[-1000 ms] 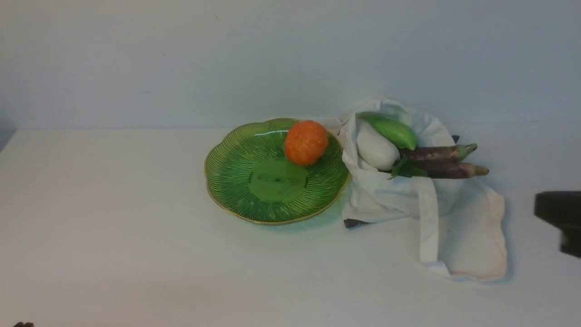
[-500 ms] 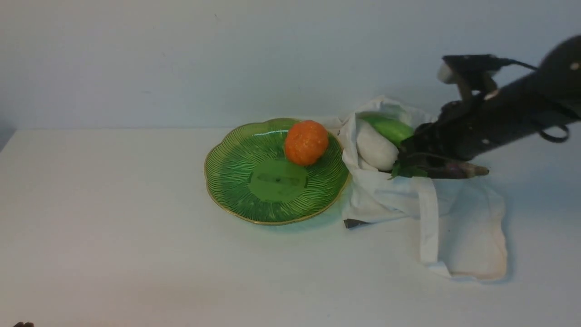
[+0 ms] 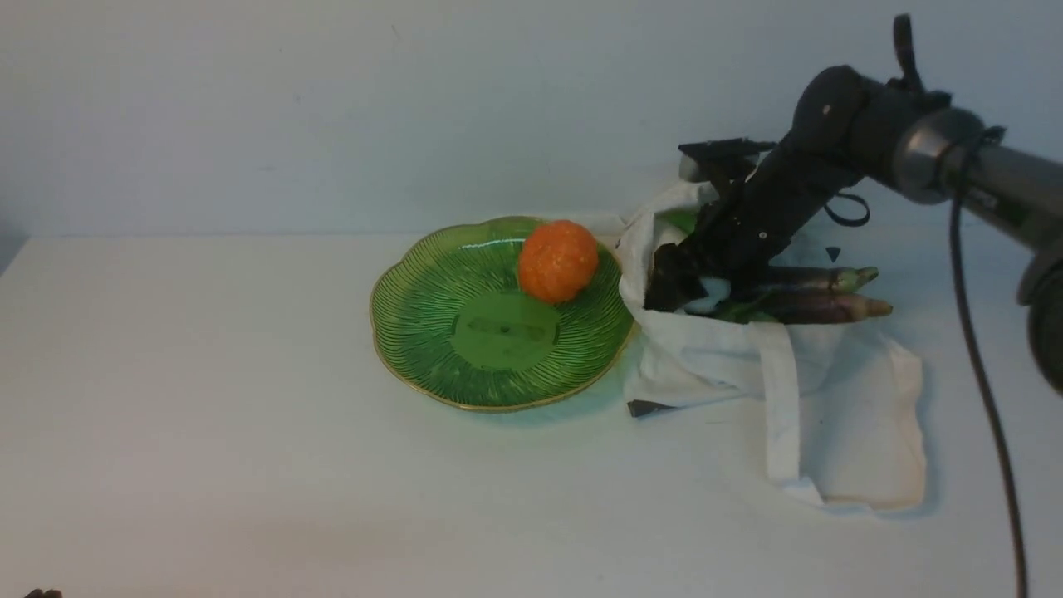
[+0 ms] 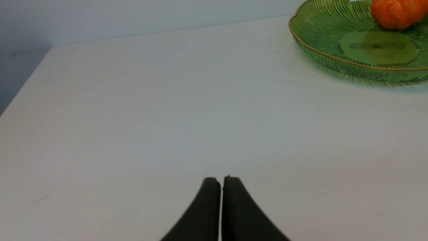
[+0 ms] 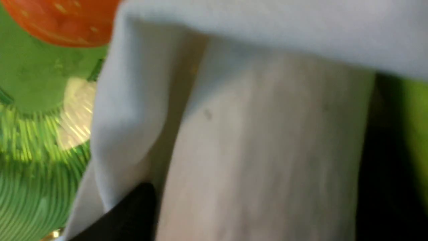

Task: Take vegetables from cloth bag on white table place on plate.
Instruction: 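Reach into the cloth bag and grasp a vegetable inside it with the right gripper, then take the vegetable out of the bag and place it on the plate with the right gripper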

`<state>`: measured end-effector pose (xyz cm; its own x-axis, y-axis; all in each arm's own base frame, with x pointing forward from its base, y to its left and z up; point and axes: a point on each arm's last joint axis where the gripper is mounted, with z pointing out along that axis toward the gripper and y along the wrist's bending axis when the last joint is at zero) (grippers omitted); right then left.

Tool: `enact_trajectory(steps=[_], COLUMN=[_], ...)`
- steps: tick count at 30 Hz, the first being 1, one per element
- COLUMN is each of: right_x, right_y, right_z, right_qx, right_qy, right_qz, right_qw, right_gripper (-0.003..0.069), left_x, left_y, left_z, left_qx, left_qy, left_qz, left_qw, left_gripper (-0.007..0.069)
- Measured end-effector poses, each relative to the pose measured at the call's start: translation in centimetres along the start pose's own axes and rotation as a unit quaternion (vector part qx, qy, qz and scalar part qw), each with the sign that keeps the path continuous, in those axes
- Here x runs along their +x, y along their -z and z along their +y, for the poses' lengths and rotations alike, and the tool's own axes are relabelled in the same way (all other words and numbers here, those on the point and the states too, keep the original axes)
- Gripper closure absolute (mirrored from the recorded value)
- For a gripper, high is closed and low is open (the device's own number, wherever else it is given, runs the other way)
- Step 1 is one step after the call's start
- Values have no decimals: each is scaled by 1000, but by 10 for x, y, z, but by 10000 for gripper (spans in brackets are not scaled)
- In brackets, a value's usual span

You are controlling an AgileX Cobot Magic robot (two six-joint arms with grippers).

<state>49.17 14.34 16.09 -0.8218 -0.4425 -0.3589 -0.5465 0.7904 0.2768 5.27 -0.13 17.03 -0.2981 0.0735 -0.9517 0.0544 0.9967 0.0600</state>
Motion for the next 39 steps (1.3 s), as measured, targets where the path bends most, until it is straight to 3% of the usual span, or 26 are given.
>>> enact_trajectory(steps=[5, 11, 19, 22, 29, 35, 39], right_x=[-18, -25, -13, 4, 46, 51, 49], right_y=[19, 75, 151, 153, 97, 81, 102], right_z=[-2, 6, 37, 41, 28, 20, 29], right_qx=[40, 121, 150, 150, 137, 144, 147], right_qy=[-6, -23, -42, -47, -83, -95, -112], right_qz=[-16, -43, -83, -60, 55, 74, 48], right_qw=[999, 991, 984, 986, 986, 982, 982], right_gripper=[239, 239, 239, 240, 240, 240, 240], left_x=[0, 0, 0, 0, 0, 0, 0], left_y=[0, 0, 0, 0, 0, 0, 0], left_z=[0, 0, 0, 0, 0, 0, 0], left_qx=[0, 0, 0, 0, 0, 0, 0], left_qy=[0, 0, 0, 0, 0, 0, 0], left_qz=[0, 0, 0, 0, 0, 0, 0], left_qw=[1000, 1000, 1000, 1000, 1000, 1000, 1000], left_gripper=[630, 630, 630, 630, 630, 630, 630])
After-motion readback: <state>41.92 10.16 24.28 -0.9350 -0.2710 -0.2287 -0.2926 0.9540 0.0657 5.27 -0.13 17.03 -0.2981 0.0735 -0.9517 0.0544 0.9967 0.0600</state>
